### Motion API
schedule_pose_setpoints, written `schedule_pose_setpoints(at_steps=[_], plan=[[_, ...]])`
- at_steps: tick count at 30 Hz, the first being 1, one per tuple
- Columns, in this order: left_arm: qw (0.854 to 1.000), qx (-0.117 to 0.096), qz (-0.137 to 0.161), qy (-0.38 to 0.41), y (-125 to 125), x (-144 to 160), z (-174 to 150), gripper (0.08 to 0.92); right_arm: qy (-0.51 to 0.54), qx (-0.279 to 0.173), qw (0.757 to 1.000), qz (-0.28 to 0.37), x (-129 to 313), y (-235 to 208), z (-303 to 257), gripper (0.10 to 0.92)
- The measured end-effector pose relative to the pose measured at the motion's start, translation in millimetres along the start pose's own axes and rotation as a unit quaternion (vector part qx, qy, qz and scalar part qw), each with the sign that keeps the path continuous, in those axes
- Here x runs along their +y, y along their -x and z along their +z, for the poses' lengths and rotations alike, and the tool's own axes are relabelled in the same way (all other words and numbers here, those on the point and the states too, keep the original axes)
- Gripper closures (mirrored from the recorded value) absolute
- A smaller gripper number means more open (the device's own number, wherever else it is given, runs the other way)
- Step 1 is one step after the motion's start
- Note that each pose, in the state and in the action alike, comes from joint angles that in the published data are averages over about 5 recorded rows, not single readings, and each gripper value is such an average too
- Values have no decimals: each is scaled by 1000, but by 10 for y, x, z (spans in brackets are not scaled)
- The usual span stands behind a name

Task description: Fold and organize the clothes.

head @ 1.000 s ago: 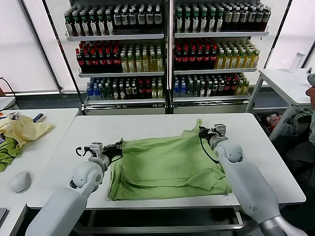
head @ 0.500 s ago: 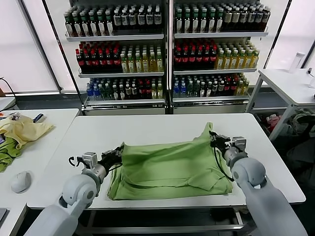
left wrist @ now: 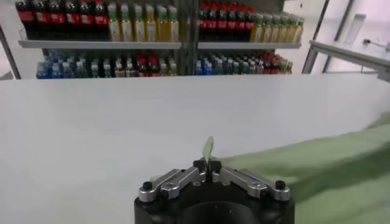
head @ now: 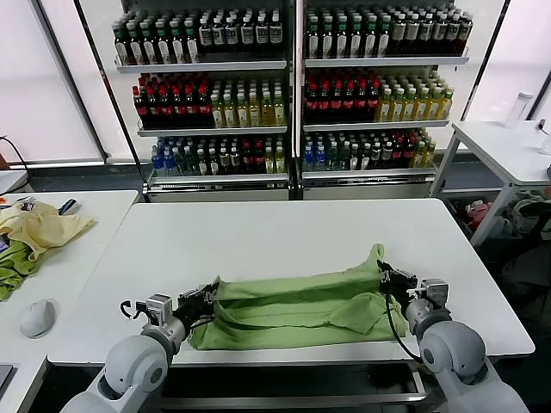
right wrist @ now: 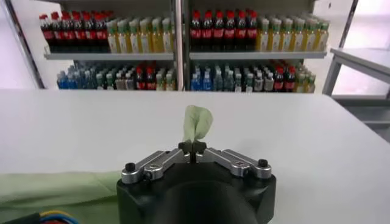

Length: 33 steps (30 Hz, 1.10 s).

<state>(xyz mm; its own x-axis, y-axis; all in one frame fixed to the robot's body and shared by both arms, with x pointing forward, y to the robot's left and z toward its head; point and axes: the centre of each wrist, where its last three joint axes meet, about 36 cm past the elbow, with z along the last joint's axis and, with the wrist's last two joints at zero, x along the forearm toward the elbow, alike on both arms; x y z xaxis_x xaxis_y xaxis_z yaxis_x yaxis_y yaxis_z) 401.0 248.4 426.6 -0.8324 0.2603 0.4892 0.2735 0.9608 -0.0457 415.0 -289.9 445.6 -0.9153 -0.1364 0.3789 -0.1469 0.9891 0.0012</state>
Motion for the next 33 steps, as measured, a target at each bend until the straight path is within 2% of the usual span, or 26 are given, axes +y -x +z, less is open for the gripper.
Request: schedule_pose_setpoints(at_steps=[3, 7, 14, 20, 23, 29, 33], plan=[[1000, -1, -9, 12, -25, -40, 44, 757, -7, 2, 1000, 0, 35, -42, 46, 746], [999, -12, -27, 25, -95, -100, 76, 644, -15, -1, 1000, 1, 62, -110, 74, 633], [996, -33, -74, 28, -227, -236, 156, 437, -20, -6, 1000, 4, 98, -222, 124, 443], [993, -34, -114, 10, -185, -361, 238, 265, -18, -5, 1000, 6, 139, -266, 182, 273], [992, -30, -125, -2, -124, -428, 282, 202, -18, -5, 1000, 6, 146, -278, 191, 217], [991, -15, -132, -27, -20, -565, 393, 193, -19, -5, 1000, 10, 134, -298, 207, 200], [990, -6, -135, -40, 19, -626, 458, 285, -19, -6, 1000, 11, 124, -303, 201, 200]])
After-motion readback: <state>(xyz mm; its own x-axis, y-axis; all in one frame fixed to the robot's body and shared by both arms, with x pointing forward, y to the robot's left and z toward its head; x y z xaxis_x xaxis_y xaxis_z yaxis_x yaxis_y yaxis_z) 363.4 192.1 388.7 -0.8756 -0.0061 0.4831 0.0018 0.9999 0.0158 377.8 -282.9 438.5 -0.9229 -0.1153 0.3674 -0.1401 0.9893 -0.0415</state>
